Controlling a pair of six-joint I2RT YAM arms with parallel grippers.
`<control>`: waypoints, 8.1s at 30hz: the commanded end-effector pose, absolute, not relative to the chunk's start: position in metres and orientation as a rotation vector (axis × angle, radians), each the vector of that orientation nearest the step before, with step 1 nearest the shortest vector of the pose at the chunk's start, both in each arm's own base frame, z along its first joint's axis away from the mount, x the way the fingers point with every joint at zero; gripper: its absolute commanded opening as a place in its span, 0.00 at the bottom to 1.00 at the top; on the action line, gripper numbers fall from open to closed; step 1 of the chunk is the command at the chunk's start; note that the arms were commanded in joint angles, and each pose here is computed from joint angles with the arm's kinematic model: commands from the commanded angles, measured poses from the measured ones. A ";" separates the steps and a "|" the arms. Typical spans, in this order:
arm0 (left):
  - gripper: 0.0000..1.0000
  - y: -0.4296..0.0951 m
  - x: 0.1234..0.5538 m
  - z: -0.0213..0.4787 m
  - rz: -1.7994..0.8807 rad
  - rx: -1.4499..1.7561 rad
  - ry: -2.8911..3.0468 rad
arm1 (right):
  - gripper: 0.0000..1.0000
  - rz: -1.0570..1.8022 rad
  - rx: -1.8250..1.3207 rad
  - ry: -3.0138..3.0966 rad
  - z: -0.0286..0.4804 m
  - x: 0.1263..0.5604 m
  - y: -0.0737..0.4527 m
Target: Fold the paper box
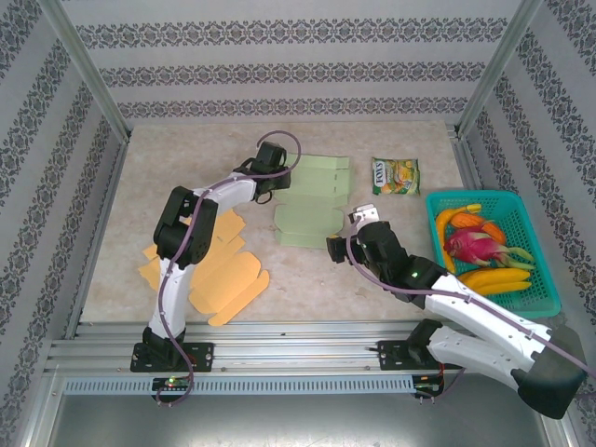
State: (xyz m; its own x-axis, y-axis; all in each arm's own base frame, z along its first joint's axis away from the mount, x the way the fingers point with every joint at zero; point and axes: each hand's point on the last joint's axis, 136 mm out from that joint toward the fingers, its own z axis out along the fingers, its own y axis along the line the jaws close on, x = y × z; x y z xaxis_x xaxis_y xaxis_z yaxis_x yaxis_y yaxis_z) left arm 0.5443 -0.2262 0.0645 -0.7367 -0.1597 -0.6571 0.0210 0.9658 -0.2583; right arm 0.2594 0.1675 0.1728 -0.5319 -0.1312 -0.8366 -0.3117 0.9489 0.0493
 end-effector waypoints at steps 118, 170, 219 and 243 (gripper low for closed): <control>0.43 -0.186 0.383 0.220 -0.401 0.219 1.695 | 0.00 0.323 -1.650 2.012 0.199 0.380 0.167; 0.17 -0.239 0.400 0.256 -0.824 -0.046 1.863 | 0.00 0.053 -1.680 1.914 0.191 0.353 0.191; 0.18 -0.168 0.405 0.153 -0.585 -0.214 2.033 | 0.00 0.107 -1.631 1.964 0.183 0.337 0.218; 0.19 -0.252 0.405 0.179 -1.043 -0.089 1.946 | 0.00 0.248 -1.584 2.027 0.167 0.337 0.228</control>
